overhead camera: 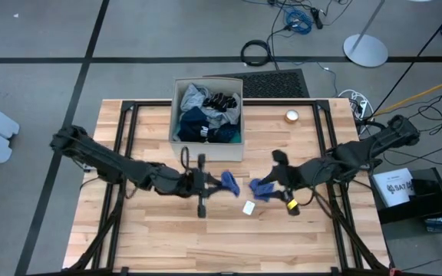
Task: Sort clothes
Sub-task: Put the blue sock into the white laundry organizer
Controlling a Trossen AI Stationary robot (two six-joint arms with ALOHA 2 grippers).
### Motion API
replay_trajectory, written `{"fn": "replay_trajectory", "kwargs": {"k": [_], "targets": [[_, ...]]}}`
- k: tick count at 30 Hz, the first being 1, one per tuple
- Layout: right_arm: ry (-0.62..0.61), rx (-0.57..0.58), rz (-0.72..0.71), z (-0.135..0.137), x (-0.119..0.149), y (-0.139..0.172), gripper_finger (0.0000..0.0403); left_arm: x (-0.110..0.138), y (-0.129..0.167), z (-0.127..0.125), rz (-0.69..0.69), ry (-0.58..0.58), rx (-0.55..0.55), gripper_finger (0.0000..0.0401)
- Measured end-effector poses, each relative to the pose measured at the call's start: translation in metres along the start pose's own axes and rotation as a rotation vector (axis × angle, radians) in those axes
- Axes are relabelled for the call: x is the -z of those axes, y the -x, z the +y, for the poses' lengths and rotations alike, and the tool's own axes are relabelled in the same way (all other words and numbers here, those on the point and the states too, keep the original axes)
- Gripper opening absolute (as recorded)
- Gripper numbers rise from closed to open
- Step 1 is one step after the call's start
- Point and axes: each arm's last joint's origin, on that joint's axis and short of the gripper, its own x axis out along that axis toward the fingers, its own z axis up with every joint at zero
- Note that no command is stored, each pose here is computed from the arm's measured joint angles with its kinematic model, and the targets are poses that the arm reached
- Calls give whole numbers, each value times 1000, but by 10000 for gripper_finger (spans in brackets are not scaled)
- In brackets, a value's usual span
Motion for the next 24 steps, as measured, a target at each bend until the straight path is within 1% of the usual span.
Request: {"fn": "replay_trajectory", "kwargs": {"k": [3,5,9,13,17,19,21,24], "targets": [[-30,57,38,-4,5,13,156,-25,11,16,0,2,-61,11],[-24,111,79,-6,11,15,157,-41,17,29,-2,5,-96,11],[6,198,162,-11,29,10,157,-70,26,60,13,-33,-182,11],[-27,223,208,-13,45,2,157,-91,29,100,45,-26,-307,10],[-25,223,234,-14,49,2,158,-95,34,145,108,-2,-444,10],[-20,224,240,-14,50,3,157,-89,38,170,160,41,-513,10],[-8,221,236,-14,49,5,157,-80,44,194,220,106,-553,10],[23,217,237,-14,49,5,158,-67,50,222,290,198,-591,10]]}}
